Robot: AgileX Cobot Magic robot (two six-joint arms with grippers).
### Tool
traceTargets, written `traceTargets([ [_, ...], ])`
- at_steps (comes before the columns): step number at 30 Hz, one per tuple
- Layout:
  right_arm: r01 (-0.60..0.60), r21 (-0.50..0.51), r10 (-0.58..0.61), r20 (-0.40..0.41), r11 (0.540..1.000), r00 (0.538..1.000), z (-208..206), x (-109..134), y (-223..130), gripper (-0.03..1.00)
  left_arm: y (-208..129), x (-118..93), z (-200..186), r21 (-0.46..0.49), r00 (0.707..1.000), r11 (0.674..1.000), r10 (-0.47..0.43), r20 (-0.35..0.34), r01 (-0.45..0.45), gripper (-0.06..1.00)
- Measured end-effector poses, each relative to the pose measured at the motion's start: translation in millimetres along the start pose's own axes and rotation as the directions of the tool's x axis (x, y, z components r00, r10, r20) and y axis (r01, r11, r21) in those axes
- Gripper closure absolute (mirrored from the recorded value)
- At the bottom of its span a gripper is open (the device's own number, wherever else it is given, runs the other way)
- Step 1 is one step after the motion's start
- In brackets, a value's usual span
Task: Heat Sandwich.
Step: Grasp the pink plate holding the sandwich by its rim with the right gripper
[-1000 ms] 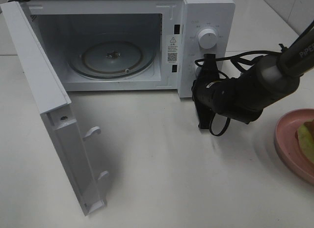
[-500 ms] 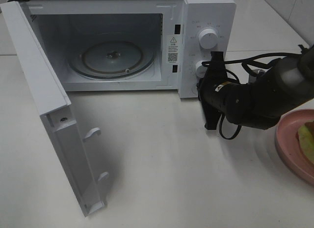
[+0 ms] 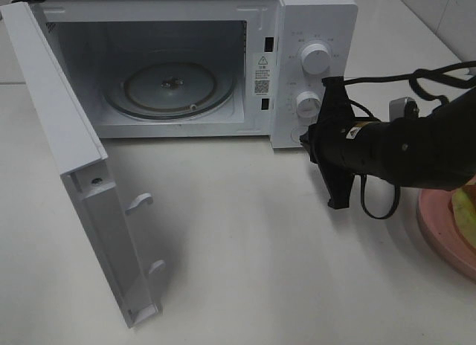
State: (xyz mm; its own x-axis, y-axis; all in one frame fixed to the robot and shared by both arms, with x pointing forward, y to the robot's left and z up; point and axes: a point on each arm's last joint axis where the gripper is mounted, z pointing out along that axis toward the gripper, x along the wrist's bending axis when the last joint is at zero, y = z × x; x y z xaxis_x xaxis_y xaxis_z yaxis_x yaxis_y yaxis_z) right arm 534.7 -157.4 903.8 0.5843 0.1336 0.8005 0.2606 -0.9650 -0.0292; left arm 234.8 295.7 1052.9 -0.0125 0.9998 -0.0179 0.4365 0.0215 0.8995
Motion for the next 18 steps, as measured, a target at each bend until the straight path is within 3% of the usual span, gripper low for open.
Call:
traceTargets([
  [4, 0.092, 0.04, -0.093, 0.05, 0.995, 0.994, -11, 3, -2, 0.96, 0, 0, 0, 0.0, 1.0, 1.0, 0.0, 0.0, 0.0, -0.02],
  [5, 0.171, 0.069, -0.176, 0.069, 0.983, 0.982, -16, 5, -4, 0.96, 0, 0, 0, 0.0, 1.0, 1.0, 0.0, 0.0, 0.0, -0.02],
  [9, 0.316, 0.117, -0.327, 0.08, 0.941, 0.942, -25, 7, -6, 0.96, 0, 0, 0, 0.0, 1.0, 1.0, 0.0, 0.0, 0.0, -0.02],
  [10, 0.438, 0.153, -0.454, 0.082, 0.886, 0.887, -30, 7, -7, 0.96, 0, 0, 0, 0.0, 1.0, 1.0, 0.0, 0.0, 0.0, -0.02],
  [11, 0.438, 0.153, -0.454, 0.082, 0.886, 0.887, -30, 7, -7, 0.96, 0, 0, 0, 0.0, 1.0, 1.0, 0.0, 0.0, 0.0, -0.02],
  [13, 0.537, 0.189, -0.558, 0.082, 0.822, 0.826, -35, 7, -8, 0.96, 0, 0, 0, 0.0, 1.0, 1.0, 0.0, 0.0, 0.0, -0.02],
  [15, 0.658, 0.237, -0.688, 0.068, 0.715, 0.723, -44, 9, -9, 0.96, 0, 0, 0, 0.0, 1.0, 1.0, 0.0, 0.0, 0.0, -0.02],
  [16, 0.658, 0.237, -0.688, 0.068, 0.715, 0.723, -44, 9, -9, 0.96, 0, 0, 0, 0.0, 1.0, 1.0, 0.0, 0.0, 0.0, -0.02],
  [17, 0.687, 0.249, -0.719, 0.061, 0.682, 0.692, -46, 9, -9, 0.96, 0, 0, 0, 0.0, 1.0, 1.0, 0.0, 0.0, 0.0, -0.02],
  [18, 0.753, 0.28, -0.791, 0.043, 0.596, 0.61, -52, 9, -10, 0.95, 0, 0, 0, 0.0, 1.0, 1.0, 0.0, 0.0, 0.0, -0.02],
])
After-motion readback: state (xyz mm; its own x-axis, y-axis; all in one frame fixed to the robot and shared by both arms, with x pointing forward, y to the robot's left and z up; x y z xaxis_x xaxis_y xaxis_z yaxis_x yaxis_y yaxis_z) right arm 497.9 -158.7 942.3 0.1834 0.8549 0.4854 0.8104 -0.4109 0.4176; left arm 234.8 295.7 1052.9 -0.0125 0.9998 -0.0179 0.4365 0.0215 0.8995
